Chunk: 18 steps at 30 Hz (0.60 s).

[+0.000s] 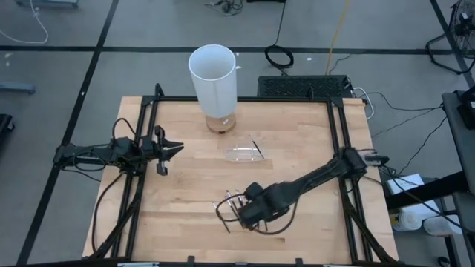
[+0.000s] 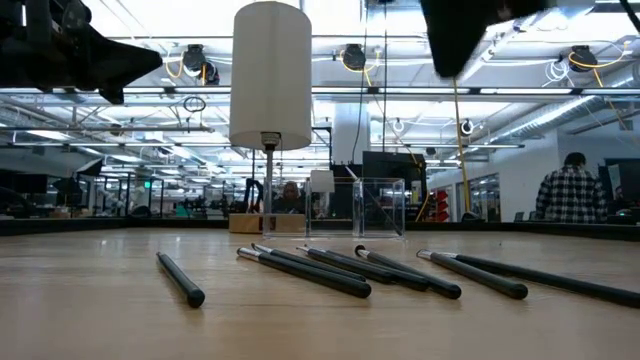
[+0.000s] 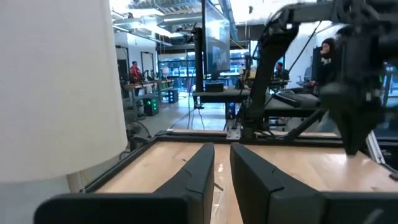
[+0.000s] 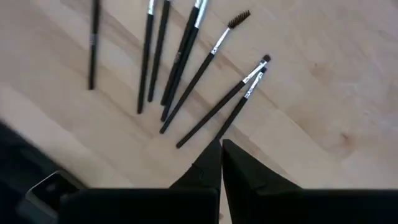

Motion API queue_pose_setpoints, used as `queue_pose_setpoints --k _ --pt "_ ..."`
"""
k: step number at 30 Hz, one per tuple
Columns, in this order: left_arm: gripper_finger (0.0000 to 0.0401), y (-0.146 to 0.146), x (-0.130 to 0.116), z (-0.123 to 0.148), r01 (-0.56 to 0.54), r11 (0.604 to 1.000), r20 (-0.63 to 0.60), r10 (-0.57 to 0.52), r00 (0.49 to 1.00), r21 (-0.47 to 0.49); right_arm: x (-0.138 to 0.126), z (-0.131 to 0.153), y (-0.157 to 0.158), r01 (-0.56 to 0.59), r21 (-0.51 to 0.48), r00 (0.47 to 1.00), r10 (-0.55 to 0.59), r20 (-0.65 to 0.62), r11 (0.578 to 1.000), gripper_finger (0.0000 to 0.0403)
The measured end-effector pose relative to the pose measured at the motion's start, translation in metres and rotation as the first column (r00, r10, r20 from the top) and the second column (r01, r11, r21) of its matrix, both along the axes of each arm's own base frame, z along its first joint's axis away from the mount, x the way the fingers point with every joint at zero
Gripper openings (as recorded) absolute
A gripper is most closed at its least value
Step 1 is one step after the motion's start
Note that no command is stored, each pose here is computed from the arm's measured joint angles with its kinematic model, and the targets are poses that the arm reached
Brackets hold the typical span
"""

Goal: Pick & Place Makeup Supplies
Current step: Put the makeup brush into the transparent organizer

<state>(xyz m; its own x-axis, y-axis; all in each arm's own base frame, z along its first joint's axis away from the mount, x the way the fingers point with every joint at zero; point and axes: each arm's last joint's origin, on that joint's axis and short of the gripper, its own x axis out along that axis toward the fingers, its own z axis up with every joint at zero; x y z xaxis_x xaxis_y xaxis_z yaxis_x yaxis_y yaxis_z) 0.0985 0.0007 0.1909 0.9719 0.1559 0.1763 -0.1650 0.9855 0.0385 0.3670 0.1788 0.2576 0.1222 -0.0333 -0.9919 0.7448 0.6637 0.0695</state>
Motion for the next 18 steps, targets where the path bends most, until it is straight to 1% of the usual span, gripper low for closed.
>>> queue_pose_setpoints --k 2,4,8,13,15,18 --pt "0.0062 0.000 0.000 0.002 0.000 1.000 0.017 0.000 1.000 -0.001 0.003 -0.013 0.003 0.013 -0.027 1.000 -0.013 -0.018 1.000 0.0005" --pt "0.0063 0.000 -0.001 0.003 0.000 1.000 0.036 0.000 0.999 -0.002 0.007 -0.027 0.006 0.012 -0.032 0.999 -0.013 -0.031 0.999 0.0019" --pt "0.0062 0.000 -0.001 0.006 -0.001 1.000 0.069 0.001 0.998 -0.001 0.011 -0.043 0.006 0.026 -0.027 1.000 -0.026 -0.009 0.999 0.0073" --pt "0.0063 0.000 -0.002 0.009 -0.010 1.000 0.094 0.007 0.996 0.029 0.007 -0.063 0.000 0.167 -0.034 0.985 -0.169 -0.046 0.985 0.0146" --pt "0.0062 0.000 -0.002 0.009 -0.013 0.999 0.091 0.009 0.996 0.041 0.005 -0.067 -0.001 0.203 -0.041 0.978 -0.205 -0.051 0.978 0.0167" --pt "0.0062 0.000 -0.002 0.009 -0.014 0.999 0.090 0.010 0.996 0.044 0.002 -0.076 -0.002 0.240 -0.045 0.968 -0.242 -0.058 0.970 0.0186"
